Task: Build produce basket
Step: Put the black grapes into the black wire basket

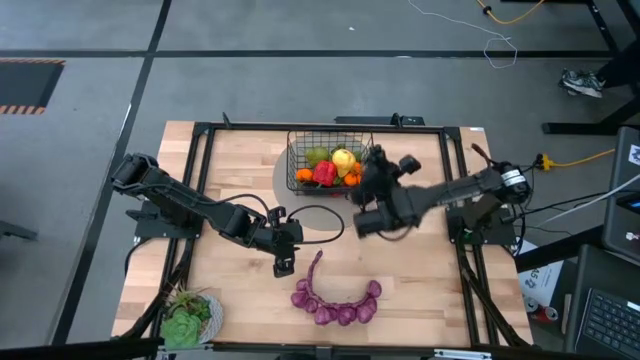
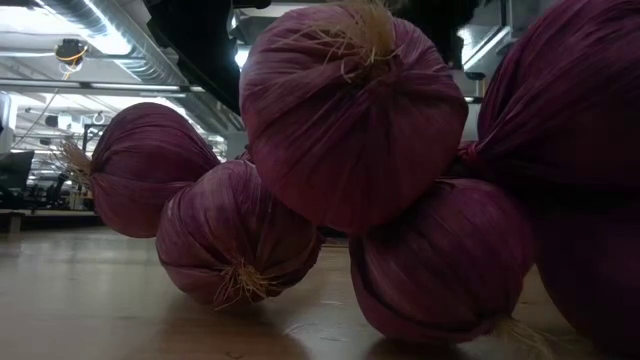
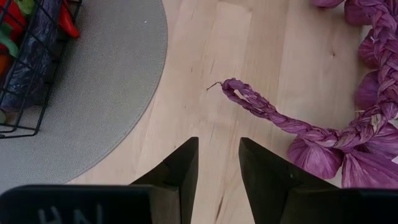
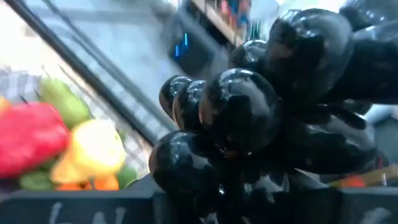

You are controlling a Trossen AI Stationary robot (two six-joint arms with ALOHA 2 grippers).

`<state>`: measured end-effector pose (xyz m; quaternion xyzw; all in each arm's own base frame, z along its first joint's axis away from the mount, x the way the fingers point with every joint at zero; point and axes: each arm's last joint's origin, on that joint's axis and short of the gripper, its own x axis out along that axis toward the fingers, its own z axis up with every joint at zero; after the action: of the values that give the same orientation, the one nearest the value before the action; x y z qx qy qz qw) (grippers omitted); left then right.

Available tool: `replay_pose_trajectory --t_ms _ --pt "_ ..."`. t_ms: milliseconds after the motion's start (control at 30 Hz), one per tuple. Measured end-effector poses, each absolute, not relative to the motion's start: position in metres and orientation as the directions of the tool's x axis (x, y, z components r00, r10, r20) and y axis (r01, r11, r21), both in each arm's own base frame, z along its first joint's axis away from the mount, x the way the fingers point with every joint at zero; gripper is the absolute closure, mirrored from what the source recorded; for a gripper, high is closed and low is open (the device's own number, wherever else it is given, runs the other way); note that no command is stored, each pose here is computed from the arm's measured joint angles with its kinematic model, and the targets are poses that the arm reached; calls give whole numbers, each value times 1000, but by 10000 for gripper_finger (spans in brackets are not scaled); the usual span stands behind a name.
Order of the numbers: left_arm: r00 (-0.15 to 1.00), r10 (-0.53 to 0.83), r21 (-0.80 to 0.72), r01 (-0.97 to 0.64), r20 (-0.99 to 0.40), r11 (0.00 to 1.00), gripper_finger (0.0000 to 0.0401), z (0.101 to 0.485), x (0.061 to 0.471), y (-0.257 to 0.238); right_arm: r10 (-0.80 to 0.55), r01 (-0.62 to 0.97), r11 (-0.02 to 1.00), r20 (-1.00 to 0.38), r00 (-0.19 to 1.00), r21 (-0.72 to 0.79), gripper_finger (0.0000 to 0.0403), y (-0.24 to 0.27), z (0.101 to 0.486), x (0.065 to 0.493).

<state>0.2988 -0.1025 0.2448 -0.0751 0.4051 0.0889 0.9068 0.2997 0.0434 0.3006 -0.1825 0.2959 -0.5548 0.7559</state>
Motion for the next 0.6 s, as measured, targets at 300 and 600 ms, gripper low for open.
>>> replay_pose_trajectory --t_ms 300,600 --pt "656 101 -59 -216 -748 975 291 245 299 -103 -852 751 339 -523 -11 -567 299 -44 292 312" --pt "655 101 -58 -217 -749 974 291 245 299 -103 -441 521 844 -715 543 -125 299 -105 304 356"
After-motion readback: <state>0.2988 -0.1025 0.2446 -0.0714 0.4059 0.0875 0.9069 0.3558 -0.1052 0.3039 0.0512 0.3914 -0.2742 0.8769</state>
